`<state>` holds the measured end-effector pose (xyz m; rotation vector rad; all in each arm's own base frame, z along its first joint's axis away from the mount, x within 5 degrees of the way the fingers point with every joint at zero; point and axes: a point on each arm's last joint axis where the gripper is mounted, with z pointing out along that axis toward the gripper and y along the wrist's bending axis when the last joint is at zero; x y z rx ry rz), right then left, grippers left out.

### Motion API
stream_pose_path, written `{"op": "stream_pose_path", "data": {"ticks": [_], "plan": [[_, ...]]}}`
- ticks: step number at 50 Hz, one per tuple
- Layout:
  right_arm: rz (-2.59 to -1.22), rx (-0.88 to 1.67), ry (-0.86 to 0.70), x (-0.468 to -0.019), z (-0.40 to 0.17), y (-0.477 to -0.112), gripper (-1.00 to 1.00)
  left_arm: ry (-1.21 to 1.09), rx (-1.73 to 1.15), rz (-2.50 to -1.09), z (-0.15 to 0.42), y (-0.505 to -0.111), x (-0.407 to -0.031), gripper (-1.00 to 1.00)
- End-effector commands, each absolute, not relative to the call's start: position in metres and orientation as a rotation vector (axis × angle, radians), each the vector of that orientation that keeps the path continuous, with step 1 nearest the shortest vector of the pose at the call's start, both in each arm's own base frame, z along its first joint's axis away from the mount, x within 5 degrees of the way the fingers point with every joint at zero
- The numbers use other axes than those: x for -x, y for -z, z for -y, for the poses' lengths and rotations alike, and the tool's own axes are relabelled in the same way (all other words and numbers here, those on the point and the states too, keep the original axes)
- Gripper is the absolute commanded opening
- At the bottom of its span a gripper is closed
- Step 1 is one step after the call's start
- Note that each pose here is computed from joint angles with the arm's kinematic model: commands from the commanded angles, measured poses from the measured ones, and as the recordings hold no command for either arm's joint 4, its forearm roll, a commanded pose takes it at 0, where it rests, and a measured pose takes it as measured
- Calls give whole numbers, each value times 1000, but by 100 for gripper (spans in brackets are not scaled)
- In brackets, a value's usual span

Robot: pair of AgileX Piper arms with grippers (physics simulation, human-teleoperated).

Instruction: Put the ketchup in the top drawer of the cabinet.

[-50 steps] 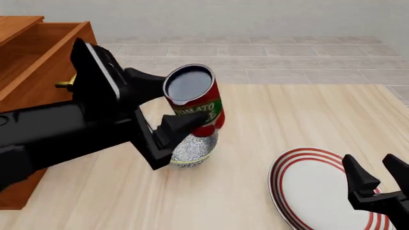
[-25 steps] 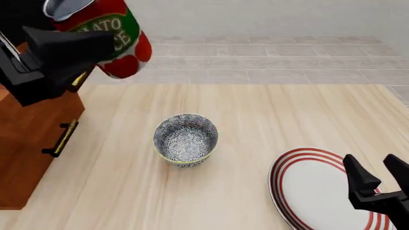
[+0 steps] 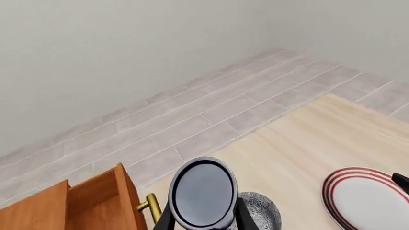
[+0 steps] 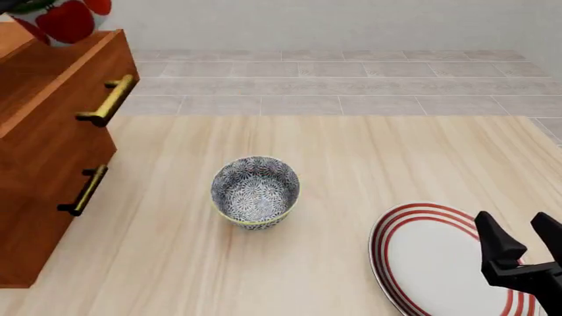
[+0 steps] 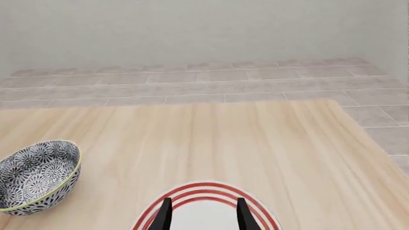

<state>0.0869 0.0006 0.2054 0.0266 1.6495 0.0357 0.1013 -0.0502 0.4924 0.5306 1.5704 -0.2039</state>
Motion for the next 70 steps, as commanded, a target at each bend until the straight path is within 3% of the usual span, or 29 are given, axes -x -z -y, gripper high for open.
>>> {"op": "stream_pose_path", "data": {"ticks": [1, 25, 46, 70], "plan": [[-1652, -32, -35, -87, 0, -205, 100, 92, -420, -1604, 32, -512, -99, -100], [-1649, -40, -31, -87, 0, -205, 100, -157, -323, -1767, 9, -519, -131, -100], [-1655, -34, -34, -88, 0, -205, 100, -230, -202, -1942, -12, -469, -176, -100], [-1661, -26, -37, -89, -1, -204, 100, -290, -130, -1991, -34, -462, -212, -100]]}}
